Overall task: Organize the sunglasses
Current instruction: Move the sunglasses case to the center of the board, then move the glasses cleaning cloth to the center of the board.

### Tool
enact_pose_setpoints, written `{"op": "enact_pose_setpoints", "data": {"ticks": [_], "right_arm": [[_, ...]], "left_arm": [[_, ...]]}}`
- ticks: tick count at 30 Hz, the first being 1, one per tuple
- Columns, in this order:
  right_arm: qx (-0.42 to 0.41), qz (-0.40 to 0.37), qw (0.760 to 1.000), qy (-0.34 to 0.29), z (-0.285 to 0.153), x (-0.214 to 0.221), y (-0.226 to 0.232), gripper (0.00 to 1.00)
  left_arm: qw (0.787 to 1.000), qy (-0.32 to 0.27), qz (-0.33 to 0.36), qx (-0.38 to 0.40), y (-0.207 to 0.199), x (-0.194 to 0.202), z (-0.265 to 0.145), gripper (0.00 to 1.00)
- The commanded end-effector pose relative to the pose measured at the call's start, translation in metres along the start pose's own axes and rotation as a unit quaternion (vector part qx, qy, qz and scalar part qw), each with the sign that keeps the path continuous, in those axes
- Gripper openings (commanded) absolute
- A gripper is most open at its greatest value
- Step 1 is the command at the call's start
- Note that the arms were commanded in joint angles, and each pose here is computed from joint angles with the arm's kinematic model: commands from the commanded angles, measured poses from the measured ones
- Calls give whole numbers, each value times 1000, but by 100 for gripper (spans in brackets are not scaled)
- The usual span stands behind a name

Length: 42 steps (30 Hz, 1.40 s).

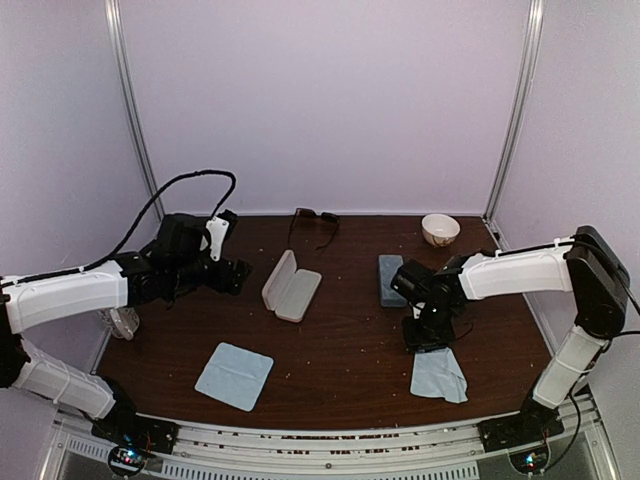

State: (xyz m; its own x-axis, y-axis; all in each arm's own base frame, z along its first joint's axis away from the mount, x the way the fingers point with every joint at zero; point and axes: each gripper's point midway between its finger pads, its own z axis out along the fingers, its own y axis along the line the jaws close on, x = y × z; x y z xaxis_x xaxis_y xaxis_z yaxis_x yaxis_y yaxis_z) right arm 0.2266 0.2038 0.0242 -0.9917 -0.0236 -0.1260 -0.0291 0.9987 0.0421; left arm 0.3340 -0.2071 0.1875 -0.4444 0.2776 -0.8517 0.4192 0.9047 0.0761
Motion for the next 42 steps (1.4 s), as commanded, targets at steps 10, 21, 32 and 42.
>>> {"op": "enact_pose_setpoints", "data": {"ticks": [10,21,32,42], "right_arm": [[25,6,1000,-4,30,8,-13,14],[9,-26,1000,-11,25,4,7,1],[-44,-107,993,-13,14,-15,94,0],[-81,-141,987,-11,9,-40,157,0]], "left_arm": [[1000,-17,-18,16,-6,-11,6,93],[999,-19,-16,20,-8,-12,6,93],[999,-16,-11,28,-10,-9,4,92],[999,-3,-4,37,-12,2,0,91]]}}
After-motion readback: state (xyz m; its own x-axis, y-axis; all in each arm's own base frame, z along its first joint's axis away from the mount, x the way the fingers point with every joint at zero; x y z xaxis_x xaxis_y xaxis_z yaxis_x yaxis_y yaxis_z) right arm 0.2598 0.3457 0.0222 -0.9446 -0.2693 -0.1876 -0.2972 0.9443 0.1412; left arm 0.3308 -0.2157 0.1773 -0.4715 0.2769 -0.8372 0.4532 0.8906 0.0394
